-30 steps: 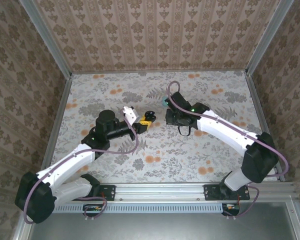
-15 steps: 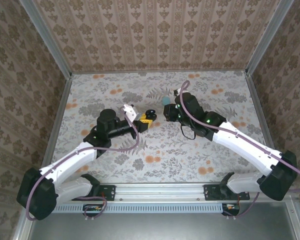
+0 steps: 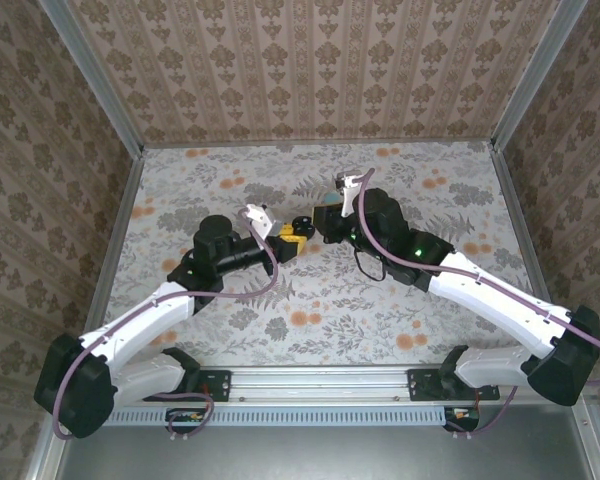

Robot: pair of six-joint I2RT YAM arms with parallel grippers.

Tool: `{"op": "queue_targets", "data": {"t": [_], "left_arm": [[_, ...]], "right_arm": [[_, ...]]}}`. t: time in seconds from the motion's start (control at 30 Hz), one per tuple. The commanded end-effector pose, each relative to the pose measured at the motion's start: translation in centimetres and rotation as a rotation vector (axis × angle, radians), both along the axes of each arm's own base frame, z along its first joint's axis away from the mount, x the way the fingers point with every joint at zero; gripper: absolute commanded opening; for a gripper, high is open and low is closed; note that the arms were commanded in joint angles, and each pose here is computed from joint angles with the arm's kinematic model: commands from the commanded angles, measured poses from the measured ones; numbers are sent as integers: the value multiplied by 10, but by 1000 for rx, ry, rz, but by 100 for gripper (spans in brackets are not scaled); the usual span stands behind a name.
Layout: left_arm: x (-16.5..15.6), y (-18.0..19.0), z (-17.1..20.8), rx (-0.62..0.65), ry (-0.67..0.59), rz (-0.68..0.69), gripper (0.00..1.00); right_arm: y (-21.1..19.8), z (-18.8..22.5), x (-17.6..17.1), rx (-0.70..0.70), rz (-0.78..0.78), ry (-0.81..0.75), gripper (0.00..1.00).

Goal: Insert the wireless bluetooth earbuds into the charging case

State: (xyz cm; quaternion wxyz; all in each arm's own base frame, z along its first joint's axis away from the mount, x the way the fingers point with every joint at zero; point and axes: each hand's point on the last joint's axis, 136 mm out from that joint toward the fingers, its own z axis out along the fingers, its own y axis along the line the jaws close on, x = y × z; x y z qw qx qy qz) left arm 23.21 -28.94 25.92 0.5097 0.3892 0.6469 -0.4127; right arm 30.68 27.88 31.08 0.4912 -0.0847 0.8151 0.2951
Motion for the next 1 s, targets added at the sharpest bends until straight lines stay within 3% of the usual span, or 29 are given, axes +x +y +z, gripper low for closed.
{"op": "queue_targets", "data": {"t": [0.0,0.97], "left_arm": [[2,0,29,-57,-29,0,0],[13,8,46,-122,41,60,0]], "right_arm": [[12,9,-4,17,62,-45,18],[34,-16,-15,-11,180,-44,18]]}}
